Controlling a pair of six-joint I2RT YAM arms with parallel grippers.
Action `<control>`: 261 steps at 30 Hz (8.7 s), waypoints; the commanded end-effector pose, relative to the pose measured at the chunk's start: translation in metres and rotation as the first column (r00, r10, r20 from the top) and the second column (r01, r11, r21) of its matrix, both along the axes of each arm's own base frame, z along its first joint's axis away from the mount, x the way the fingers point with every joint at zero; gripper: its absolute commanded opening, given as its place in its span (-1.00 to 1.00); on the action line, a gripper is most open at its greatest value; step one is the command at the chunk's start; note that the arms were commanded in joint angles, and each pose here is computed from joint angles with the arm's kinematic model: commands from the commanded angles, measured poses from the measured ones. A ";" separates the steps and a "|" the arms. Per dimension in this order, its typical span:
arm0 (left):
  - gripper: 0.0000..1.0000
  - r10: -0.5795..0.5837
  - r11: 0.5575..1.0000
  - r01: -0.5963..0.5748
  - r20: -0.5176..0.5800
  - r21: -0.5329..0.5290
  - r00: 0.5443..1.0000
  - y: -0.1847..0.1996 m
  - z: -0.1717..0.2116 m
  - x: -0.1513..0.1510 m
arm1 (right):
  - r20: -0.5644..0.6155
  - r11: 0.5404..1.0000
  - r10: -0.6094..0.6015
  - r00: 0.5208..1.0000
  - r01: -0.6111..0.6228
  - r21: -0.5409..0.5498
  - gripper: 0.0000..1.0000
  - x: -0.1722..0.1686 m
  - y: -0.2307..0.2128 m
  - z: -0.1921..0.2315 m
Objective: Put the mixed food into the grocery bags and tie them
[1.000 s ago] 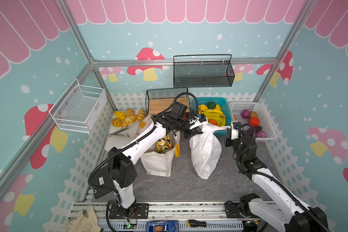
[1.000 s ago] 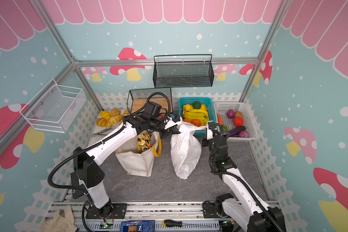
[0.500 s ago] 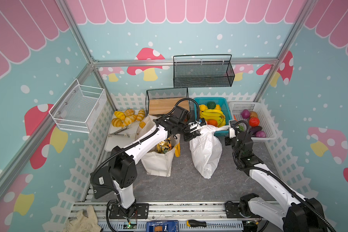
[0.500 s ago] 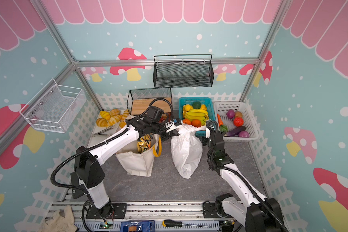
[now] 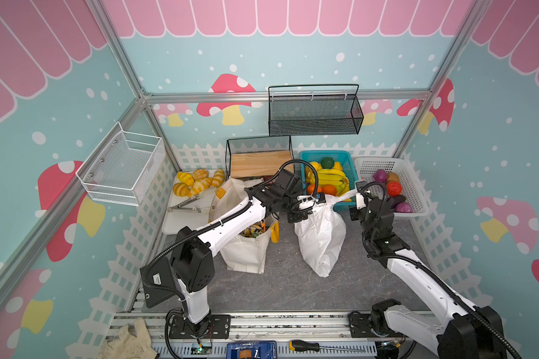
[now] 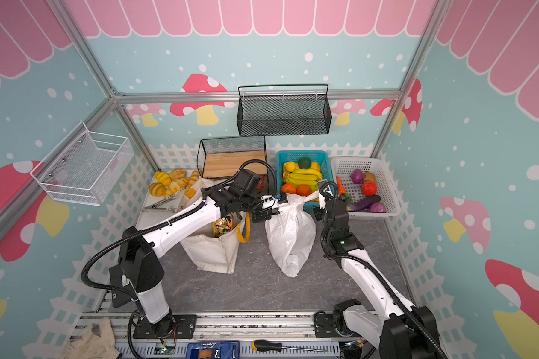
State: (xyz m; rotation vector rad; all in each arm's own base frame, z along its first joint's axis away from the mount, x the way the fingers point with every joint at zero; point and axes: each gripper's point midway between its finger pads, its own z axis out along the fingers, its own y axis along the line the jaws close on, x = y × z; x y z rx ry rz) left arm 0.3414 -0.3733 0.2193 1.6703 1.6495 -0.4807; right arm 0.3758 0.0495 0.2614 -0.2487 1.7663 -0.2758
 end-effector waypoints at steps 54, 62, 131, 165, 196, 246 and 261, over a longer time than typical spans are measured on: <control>-0.37 0.060 0.991 -0.057 0.018 -0.121 0.998 0.027 0.025 -0.013 | 0.202 0.254 0.621 0.758 -0.438 0.862 -1.00 -0.043 0.125 -0.005; -0.38 0.026 0.988 -0.022 0.020 -0.151 0.999 0.016 0.030 -0.023 | 0.218 0.237 0.624 0.751 -0.447 0.863 -1.00 -0.047 0.125 -0.002; -1.00 -0.001 0.978 0.013 0.059 -0.209 0.998 0.005 0.029 -0.021 | 0.183 0.077 0.382 0.906 -0.229 0.970 -0.67 0.025 0.053 -0.040; -1.00 0.128 0.955 -0.107 0.059 -0.276 0.990 0.035 0.041 -0.014 | 0.171 0.789 0.501 0.848 -0.529 0.311 -0.16 -0.020 0.052 -0.017; -1.00 0.098 0.962 -0.083 0.045 -0.260 0.994 0.033 0.037 -0.012 | 0.012 0.699 0.620 0.784 -0.546 -0.461 -0.01 0.020 0.083 -0.039; 0.26 0.158 0.982 -0.141 0.132 -0.129 0.978 -0.027 0.020 0.000 | -0.067 0.927 -0.028 0.997 0.001 -0.374 -1.00 0.011 -0.033 -0.055; -0.61 0.166 0.982 -0.151 0.131 -0.117 0.978 -0.044 0.012 0.012 | -0.079 0.928 -0.030 0.996 -0.002 -0.372 -1.00 0.011 -0.033 -0.059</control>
